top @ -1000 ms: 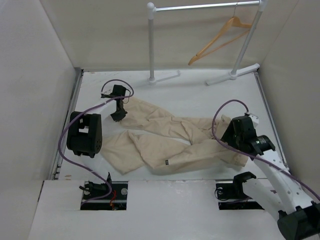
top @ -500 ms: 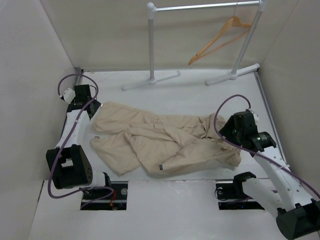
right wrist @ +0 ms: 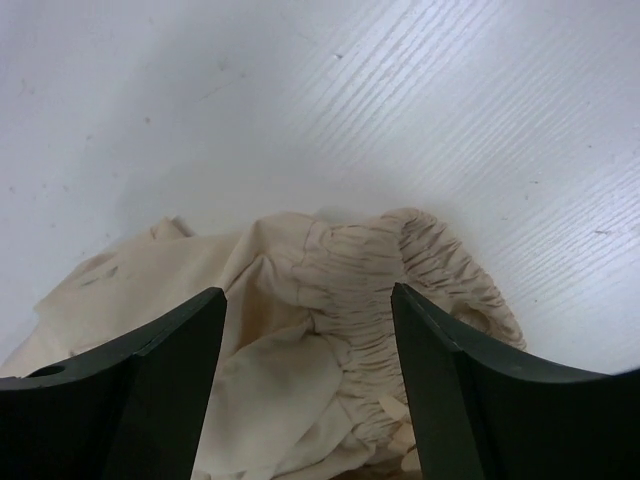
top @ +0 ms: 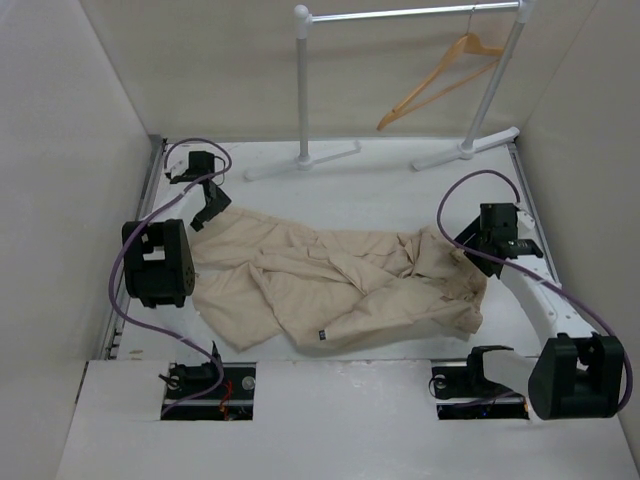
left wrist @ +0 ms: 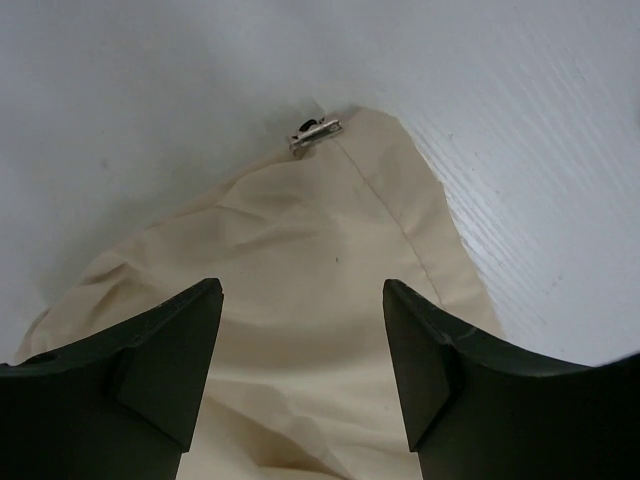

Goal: Place the trousers on the hanger
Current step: Flatten out the trousers at the center of the board.

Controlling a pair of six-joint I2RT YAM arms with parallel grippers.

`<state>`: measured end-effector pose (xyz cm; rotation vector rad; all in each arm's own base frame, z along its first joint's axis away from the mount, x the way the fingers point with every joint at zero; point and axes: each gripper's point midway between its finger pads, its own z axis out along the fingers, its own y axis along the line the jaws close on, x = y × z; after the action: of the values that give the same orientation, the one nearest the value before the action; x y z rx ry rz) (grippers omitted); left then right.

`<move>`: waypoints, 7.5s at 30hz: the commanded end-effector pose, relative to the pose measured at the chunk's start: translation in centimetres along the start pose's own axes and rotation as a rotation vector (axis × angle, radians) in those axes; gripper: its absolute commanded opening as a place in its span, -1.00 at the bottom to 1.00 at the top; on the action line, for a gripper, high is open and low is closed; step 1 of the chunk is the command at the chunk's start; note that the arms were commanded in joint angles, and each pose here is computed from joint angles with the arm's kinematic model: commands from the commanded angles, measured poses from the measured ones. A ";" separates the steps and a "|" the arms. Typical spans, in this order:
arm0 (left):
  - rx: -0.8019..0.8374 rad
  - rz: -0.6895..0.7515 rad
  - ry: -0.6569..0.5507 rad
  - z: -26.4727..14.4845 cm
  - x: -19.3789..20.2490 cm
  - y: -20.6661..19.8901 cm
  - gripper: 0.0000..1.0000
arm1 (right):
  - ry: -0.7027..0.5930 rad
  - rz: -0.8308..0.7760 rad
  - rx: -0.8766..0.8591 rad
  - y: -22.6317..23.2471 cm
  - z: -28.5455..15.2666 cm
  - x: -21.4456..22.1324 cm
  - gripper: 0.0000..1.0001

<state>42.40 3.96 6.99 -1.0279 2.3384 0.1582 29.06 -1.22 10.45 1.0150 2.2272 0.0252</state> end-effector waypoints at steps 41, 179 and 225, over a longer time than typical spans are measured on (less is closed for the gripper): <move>-0.103 -0.063 -0.146 2.7 -9.0 -0.4 -0.96 | -0.291 0.351 -0.151 1.3 0.0 -13.0 -0.89; -0.077 -0.163 -0.084 -7.0 1.7 10.8 -0.04 | 0.250 -0.197 -0.616 6.2 -10.6 14.1 -0.73; -0.274 -0.225 -0.188 -0.4 -9.4 11.4 -0.53 | -0.062 0.257 -0.110 -4.5 -4.9 2.5 -0.54</move>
<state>38.41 17.63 10.16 -1.3177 2.0856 0.4763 21.56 0.73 10.13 1.1401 2.0811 0.2923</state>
